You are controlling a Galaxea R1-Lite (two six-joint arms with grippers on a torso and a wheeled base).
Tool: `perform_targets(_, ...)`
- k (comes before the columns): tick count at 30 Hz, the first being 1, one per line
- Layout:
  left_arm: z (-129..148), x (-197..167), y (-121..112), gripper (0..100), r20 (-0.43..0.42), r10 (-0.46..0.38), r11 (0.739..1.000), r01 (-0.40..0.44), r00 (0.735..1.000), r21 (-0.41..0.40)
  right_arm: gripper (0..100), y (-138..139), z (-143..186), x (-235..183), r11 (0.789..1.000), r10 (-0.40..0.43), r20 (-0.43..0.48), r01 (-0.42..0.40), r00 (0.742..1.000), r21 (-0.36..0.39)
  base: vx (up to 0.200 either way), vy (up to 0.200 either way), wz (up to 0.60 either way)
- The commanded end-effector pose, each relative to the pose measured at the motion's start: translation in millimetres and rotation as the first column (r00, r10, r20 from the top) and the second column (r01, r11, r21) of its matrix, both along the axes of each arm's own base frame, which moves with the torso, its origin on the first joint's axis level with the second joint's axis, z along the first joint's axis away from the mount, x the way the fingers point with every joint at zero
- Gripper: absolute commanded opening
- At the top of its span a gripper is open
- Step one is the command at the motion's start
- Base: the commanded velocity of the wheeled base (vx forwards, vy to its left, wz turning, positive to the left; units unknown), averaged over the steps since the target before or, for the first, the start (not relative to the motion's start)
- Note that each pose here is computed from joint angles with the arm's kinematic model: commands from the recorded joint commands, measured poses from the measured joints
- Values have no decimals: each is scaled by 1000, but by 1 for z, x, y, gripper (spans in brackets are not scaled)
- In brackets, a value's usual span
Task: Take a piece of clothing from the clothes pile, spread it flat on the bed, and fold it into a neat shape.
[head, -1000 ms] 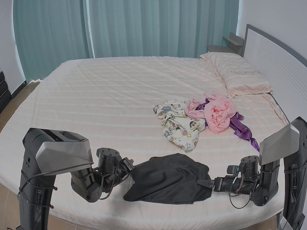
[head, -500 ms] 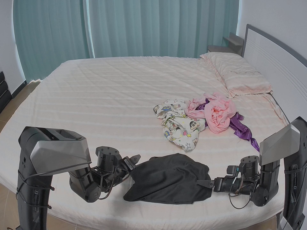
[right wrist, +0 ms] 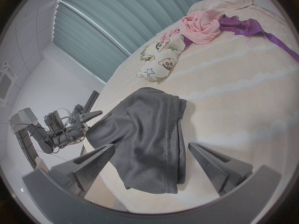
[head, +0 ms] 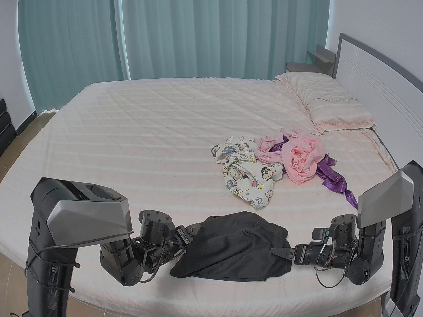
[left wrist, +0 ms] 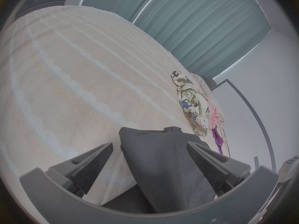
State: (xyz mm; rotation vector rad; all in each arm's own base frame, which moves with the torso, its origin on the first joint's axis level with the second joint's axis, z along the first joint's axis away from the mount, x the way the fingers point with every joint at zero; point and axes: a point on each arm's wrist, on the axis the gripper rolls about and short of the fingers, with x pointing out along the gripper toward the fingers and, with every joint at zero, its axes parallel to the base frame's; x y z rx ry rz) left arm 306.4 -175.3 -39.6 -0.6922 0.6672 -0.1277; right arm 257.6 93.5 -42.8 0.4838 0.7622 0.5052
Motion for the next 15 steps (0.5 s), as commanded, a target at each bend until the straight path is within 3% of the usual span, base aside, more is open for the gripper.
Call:
perform_targets(1,-1,2,-2,100,0,-3,1000,3,1000,0,100,0,1,0,1000,1,10,-1,1000,3,0,0,0)
perform_targets(7,1,17,-8,100,-34,5,1000,-5,999,16,100,0,0,-1,1000,3,6,-3,1000,2,0,0,0)
perform_targets(8,2,19,-9,0,-35,9,1000,-8,999,16,100,0,0,-1,1000,3,4,-3,1000,0,0,0,0)
perform_targets(15,6,28,-7,0,-16,39,999,-39,999,-10,100,-4,-1,-7,1000,3,-23,-3,1000,-5,0,0,0)
